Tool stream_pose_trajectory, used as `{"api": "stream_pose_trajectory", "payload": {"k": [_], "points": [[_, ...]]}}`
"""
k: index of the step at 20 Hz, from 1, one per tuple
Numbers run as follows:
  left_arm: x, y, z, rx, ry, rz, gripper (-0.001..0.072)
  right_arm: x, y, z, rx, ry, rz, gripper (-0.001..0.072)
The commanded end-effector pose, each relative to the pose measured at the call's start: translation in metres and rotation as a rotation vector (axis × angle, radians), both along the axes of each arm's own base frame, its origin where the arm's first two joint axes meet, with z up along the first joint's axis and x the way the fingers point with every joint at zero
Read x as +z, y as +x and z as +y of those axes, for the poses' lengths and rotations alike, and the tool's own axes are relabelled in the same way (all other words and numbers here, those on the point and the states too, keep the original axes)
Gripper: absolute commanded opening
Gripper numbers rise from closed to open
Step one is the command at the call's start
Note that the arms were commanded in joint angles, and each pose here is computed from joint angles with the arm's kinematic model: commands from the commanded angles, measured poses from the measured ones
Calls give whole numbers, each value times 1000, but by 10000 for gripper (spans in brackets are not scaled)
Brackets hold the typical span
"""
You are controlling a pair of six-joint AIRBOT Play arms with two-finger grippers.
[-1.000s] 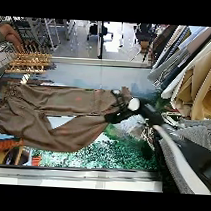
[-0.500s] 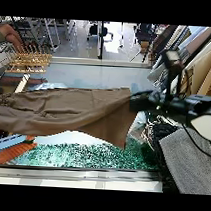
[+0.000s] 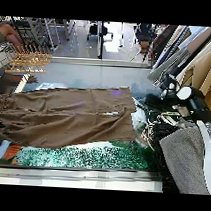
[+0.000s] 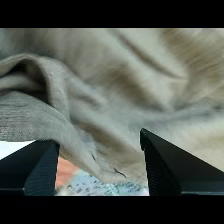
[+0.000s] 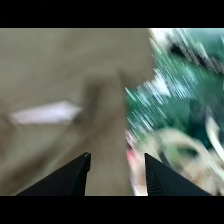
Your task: Fold the clothes and pants, and hang the long-sleeved shirts on hangers.
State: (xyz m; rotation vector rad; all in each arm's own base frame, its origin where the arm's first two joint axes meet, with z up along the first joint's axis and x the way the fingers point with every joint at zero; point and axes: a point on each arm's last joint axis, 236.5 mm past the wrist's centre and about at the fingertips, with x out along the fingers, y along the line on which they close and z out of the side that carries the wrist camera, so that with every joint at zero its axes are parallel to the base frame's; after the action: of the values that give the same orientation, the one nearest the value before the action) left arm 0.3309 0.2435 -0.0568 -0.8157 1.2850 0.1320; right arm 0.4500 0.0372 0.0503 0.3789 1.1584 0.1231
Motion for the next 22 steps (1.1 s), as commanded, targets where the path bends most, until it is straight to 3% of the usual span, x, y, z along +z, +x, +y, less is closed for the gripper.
{"api": "stream_pose_trajectory", "payload": {"k": [1, 4, 8, 15, 21, 22], "points": [[-7, -13, 2, 75, -39, 45, 549, -42, -74, -9, 108, 125, 274, 403], [-2, -21, 22, 160, -21, 31, 549, -68, -135, 33, 141, 276, 366, 404], [6, -11, 53, 283, 3, -73, 548, -114, -163, 53, -15, 385, 393, 403], [15, 14, 107, 459, 113, -230, 562, -149, -130, 56, -190, 327, 317, 403], [4, -17, 80, 375, -7, -137, 562, -161, -122, 67, -221, 302, 307, 395], [1, -25, 77, 362, -14, -110, 562, -162, -118, 67, -225, 295, 290, 353]]}}
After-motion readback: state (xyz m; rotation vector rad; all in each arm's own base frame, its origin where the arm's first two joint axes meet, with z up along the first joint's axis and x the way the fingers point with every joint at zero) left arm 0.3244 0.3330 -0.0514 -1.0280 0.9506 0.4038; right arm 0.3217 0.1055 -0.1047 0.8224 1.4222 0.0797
